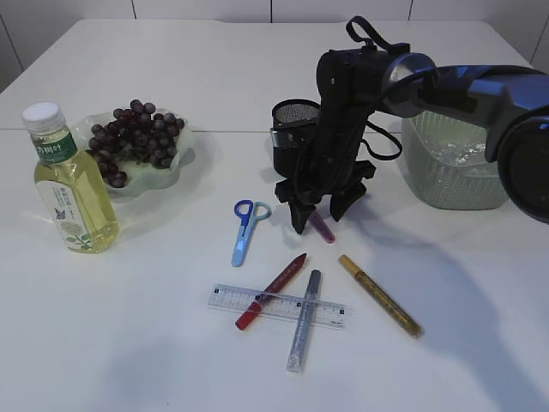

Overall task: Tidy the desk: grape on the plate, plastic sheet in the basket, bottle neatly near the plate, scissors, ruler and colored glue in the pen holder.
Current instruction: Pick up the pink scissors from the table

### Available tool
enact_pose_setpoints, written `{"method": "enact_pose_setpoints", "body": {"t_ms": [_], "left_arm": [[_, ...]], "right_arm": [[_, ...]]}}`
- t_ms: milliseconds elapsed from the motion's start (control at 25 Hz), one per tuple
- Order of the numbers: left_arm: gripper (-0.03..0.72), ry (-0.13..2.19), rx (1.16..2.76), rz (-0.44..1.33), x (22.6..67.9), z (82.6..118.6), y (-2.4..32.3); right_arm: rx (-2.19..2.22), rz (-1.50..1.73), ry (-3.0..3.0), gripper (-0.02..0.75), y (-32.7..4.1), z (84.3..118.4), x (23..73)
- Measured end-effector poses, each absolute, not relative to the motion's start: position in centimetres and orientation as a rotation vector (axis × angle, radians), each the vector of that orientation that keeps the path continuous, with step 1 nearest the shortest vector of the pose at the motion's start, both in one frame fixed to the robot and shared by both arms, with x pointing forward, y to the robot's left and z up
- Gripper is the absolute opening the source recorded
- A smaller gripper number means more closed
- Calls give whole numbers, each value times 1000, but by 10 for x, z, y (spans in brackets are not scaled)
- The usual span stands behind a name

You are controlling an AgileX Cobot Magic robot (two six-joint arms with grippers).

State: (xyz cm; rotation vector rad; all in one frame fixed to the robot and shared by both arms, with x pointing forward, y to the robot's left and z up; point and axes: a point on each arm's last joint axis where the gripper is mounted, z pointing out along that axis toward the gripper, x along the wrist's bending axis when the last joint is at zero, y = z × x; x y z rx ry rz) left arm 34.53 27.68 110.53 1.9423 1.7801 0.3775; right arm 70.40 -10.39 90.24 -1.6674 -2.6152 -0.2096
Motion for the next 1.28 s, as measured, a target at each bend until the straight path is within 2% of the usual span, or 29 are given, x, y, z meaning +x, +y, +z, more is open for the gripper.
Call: {"method": "enact_pose_setpoints", "body": {"t_ms": [240, 440, 920, 1120, 1280], "left_arm": [[428, 1782, 1945, 379, 345, 1105, 277], [428, 1782, 1945, 378, 345, 1105, 277], [425, 1782, 1945, 378, 345, 1105, 277], [423, 1783, 1946, 377, 345, 1105, 277], [422, 1783, 1946, 377, 345, 1105, 277]], "right_arm": [[-1667, -200, -2623, 538, -105, 902, 704], [-1667, -196, -2623, 397, -105, 901, 704], [-1667, -183, -2637, 179, -105, 897, 707], [-1667, -192, -2635, 134, -104, 897, 708], [-1667, -192, -2635, 130, -104, 897, 708]]}}
